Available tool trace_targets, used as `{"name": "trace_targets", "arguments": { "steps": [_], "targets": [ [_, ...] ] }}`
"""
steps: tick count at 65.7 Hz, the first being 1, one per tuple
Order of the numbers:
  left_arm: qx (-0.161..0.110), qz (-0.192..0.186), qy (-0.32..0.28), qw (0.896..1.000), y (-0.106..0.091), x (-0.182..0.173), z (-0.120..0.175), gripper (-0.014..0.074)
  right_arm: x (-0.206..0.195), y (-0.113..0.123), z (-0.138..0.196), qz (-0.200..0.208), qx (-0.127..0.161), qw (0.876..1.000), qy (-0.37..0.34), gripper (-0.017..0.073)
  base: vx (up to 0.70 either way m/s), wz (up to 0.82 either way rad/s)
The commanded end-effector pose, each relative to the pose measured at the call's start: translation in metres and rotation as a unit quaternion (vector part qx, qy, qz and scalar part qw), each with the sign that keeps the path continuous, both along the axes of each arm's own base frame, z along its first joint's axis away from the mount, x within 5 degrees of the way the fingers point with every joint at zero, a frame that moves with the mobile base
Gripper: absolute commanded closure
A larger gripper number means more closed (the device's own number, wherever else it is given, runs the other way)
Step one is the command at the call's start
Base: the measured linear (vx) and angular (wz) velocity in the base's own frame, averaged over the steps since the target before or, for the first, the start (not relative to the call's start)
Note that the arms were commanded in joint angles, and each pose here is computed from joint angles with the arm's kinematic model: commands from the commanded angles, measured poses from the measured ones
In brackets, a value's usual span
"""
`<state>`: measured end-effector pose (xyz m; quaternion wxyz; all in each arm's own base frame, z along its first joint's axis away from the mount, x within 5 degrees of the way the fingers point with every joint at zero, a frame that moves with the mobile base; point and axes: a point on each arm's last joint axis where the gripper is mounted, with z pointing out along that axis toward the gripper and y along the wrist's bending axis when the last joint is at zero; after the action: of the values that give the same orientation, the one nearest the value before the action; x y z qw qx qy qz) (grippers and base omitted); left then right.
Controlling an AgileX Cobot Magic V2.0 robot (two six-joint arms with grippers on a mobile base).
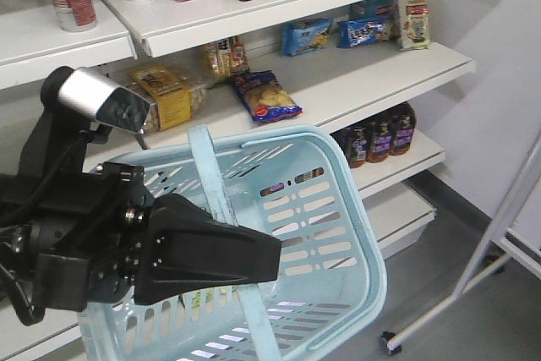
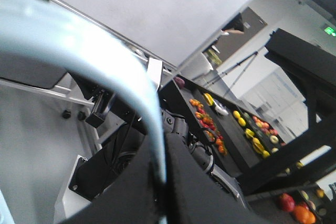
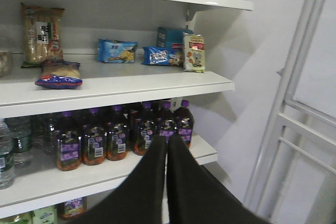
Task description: Place coke in basket with both arms
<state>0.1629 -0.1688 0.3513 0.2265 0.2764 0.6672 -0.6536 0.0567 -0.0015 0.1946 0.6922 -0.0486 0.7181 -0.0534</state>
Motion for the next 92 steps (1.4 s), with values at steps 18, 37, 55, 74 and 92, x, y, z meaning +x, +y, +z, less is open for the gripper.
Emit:
{"name": "trace_targets", "arguments": {
  "steps": [18,37,55,74,92],
  "targets": [
    [-0.065,-0.036,-0.007,0.997,0.0024,-0.0115,0.0233,0.0600,-0.0006,0.0012,0.0045,0.006,-0.008,0.999,-0.036,0.0564,0.09,0.36],
    [-0.065,-0.036,-0.007,0.997,0.0024,-0.0115,0.0233,0.0600,-0.0006,0.0012,0.0045,0.006,-0.008,0.999,-0.036,0.0564,0.07,0.28],
    [-0.065,-0.036,-0.007,0.997,0.0024,-0.0115,0.0233,0.0600,-0.0006,0.0012,0.0045,0.006,-0.008,0.999,-0.036,0.0564,0.07,0.28],
    [-0.065,-0.036,-0.007,0.997,0.0024,-0.0115,0.0233,0.0600,-0.0006,0.0012,0.0045,0.006,-0.008,0.999,-0.036,0.0564,0.08,0.30],
    [-0.065,-0.036,-0.007,0.997,0.0024,-0.0115,0.0233,0.0600,-0.0006,0.0013,0.0046,0.006,-0.008,0.999,-0.037,0.0564,0.07,0.25]
  ]
}}
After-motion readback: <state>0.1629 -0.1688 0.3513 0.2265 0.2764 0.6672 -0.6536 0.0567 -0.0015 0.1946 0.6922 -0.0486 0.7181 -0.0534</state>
